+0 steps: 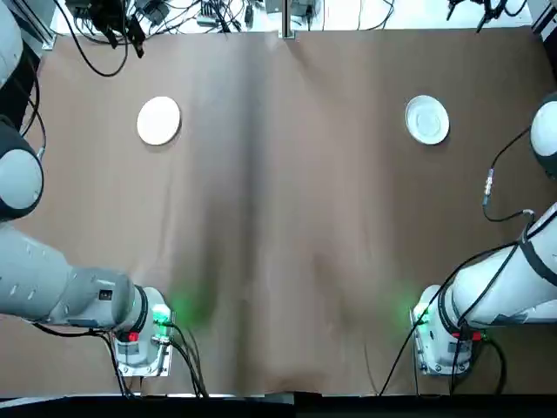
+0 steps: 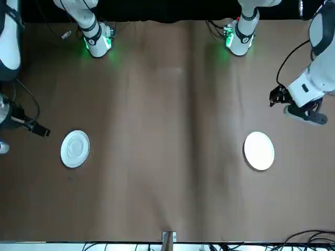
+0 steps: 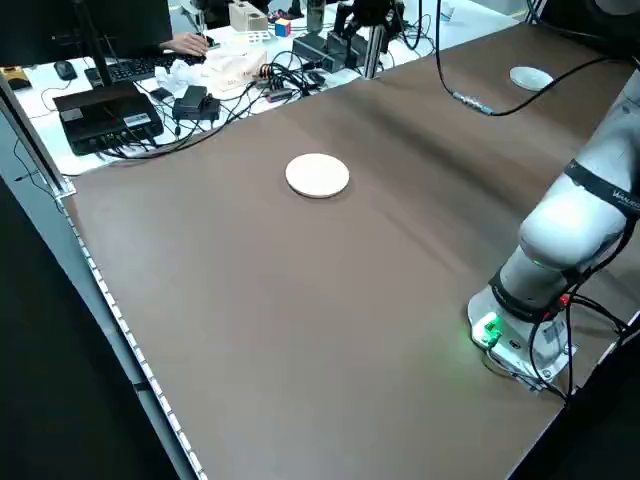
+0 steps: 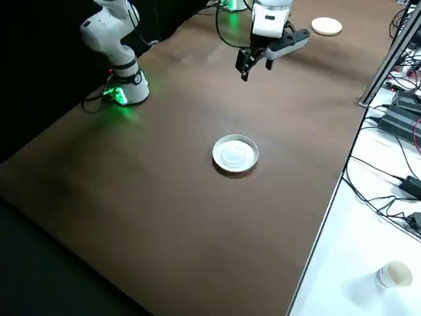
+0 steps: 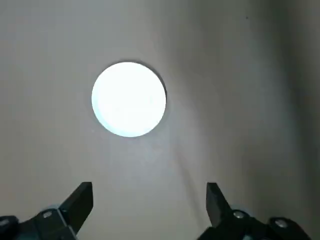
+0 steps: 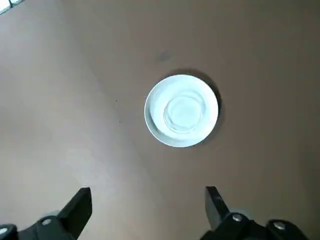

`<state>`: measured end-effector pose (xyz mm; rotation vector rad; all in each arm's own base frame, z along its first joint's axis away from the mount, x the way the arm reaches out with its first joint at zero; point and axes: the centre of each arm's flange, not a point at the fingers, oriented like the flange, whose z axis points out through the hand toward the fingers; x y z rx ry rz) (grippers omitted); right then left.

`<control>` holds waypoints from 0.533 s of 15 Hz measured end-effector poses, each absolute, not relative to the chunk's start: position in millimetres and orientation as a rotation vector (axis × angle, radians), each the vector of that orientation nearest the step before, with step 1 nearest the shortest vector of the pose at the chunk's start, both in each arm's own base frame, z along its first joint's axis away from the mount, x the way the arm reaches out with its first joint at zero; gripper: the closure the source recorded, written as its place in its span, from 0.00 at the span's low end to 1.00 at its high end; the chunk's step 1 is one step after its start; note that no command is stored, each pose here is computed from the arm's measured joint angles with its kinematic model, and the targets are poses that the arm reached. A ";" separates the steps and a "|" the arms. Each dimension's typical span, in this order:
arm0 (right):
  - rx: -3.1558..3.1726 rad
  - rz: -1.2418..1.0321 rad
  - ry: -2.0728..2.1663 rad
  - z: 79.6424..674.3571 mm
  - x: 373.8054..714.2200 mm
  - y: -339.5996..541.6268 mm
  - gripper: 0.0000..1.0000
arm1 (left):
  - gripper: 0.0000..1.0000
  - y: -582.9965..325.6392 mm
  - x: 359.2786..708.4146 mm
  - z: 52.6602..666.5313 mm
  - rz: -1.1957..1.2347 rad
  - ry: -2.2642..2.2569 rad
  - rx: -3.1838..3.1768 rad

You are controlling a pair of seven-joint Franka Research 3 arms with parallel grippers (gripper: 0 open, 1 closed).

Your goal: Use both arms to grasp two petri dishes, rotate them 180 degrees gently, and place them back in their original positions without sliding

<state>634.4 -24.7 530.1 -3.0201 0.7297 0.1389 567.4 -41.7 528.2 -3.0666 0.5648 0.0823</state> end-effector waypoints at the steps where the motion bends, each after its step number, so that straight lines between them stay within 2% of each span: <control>1: -3.004 0.145 0.789 523.8 637.5 -23.1 0.00 | 0.00 -41.7 568.4 516.2 0.077 0.625 -3.056; 8: -2.780 0.225 1.455 459.9 656.3 -37.4 0.00 | 0.00 -41.3 580.2 434.1 0.148 1.098 -2.867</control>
